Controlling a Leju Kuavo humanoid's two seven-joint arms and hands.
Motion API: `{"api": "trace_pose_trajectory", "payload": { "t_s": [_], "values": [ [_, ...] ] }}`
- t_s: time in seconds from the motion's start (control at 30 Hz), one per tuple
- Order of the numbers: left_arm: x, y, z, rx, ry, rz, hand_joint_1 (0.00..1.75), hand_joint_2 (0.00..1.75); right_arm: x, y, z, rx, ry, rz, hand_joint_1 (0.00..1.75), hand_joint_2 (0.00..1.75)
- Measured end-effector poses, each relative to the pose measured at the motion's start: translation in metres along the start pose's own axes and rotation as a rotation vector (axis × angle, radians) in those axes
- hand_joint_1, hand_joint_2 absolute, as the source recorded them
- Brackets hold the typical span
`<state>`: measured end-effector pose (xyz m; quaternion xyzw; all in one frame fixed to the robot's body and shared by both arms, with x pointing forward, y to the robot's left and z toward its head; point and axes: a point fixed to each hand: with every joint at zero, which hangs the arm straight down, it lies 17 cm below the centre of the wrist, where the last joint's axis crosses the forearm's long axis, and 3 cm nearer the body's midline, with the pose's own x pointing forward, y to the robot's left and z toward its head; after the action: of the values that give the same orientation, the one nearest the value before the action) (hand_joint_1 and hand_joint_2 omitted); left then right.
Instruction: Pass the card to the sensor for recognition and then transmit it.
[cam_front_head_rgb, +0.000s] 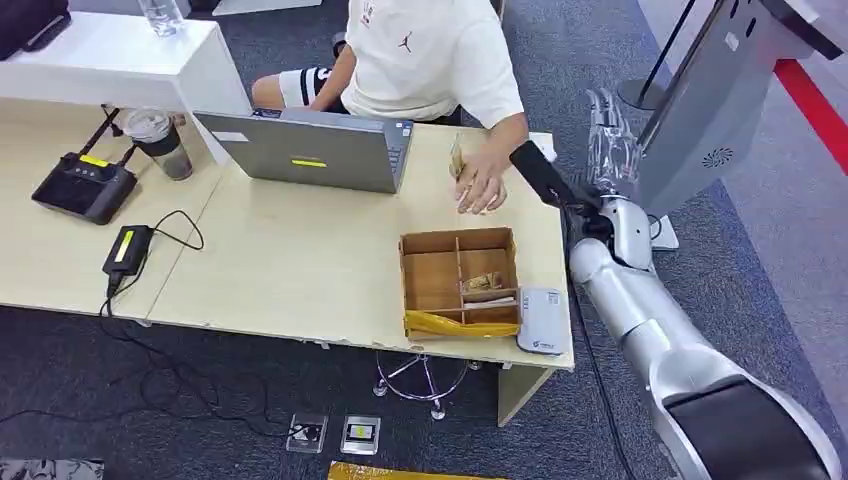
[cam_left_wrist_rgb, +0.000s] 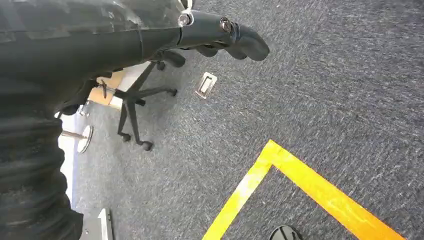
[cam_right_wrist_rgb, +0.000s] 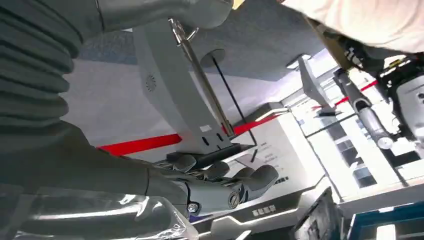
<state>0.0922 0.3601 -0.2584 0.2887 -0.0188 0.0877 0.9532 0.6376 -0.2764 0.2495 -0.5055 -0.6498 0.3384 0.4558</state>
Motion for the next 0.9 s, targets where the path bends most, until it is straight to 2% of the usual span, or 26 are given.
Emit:
{"api": "trace_pose_trajectory", "payload": {
  "t_s": [0.27, 0.4, 0.43, 0.5, 0.67, 0.77, 0.9],
  "values": [
    [-0.008, -0.004, 0.003, 0.001, 0.04, 0.011, 0.0, 1.75, -0.101, 0.0, 0.026, -0.011, 0.178, -0.06, 0.0, 1.75],
    [-0.01, -0.009, 0.005, -0.016, 0.048, 0.014, 0.0, 1.75, -0.16, 0.008, 0.055, 0.005, 0.298, -0.077, 0.0, 1.75],
    [-0.009, -0.008, 0.002, -0.036, 0.048, 0.011, 0.0, 1.75, -0.186, 0.013, 0.072, 0.015, 0.348, -0.075, 0.0, 1.75],
    [-0.01, -0.007, -0.001, -0.055, 0.051, 0.009, 0.0, 1.75, -0.211, 0.023, 0.094, 0.036, 0.406, -0.087, 0.0, 1.75],
    [-0.009, 0.003, -0.006, -0.037, 0.064, 0.019, 0.0, 1.75, -0.248, 0.039, 0.133, 0.068, 0.508, -0.111, 0.0, 1.75],
    [-0.013, 0.007, -0.006, -0.02, 0.089, 0.025, 0.0, 1.75, -0.282, 0.058, 0.178, 0.113, 0.632, -0.139, 0.0, 1.75],
    [-0.017, 0.007, -0.006, -0.011, 0.111, 0.032, 0.0, 1.75, -0.313, 0.103, 0.266, 0.223, 0.808, -0.197, 0.0, 1.75]
  ]
}}
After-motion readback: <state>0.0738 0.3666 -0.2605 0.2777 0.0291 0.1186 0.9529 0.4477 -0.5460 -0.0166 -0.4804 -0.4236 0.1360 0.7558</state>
